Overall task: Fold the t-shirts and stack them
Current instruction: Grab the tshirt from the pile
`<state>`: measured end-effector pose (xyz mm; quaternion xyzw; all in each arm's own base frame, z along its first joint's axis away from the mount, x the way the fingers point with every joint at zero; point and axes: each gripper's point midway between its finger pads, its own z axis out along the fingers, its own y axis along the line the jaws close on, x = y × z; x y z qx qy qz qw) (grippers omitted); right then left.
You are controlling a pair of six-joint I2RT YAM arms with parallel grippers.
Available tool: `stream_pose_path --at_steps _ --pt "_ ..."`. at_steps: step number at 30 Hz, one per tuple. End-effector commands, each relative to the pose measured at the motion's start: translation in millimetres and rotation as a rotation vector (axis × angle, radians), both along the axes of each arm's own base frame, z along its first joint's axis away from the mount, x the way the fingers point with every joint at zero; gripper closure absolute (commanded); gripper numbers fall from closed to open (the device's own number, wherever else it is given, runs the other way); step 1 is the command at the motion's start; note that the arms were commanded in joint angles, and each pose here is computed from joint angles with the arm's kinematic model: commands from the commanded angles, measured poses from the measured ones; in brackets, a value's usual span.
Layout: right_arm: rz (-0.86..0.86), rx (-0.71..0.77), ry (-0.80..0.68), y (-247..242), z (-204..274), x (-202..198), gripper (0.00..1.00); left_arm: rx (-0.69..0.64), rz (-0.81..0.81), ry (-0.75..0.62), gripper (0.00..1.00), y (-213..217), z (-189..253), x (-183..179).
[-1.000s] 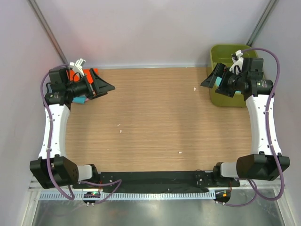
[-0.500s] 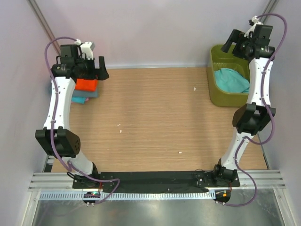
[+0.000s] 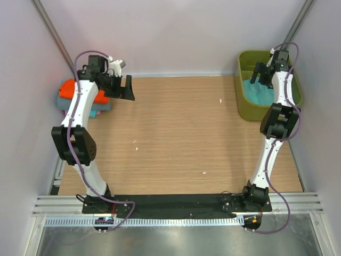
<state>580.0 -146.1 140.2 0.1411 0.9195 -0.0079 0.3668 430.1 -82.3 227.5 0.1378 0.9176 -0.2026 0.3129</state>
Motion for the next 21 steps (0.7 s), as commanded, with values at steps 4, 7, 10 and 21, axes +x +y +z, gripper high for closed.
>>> stream_pose_path --at_steps 4,7,10,21 --pt "-0.036 -0.073 -0.021 -27 -17 19 0.06 0.085 -0.092 0.057 0.09 -27 -38 7" --pt "-0.035 -0.073 -0.017 -30 -32 26 0.09 0.165 -0.13 0.039 0.08 -41 -45 8" --pt "-0.018 -0.087 -0.012 -31 -42 31 0.18 0.231 -0.147 0.032 0.07 -52 -51 7" --pt "0.041 -0.101 -0.113 -25 11 37 0.99 0.323 -0.187 -0.029 0.1 -85 -45 1"
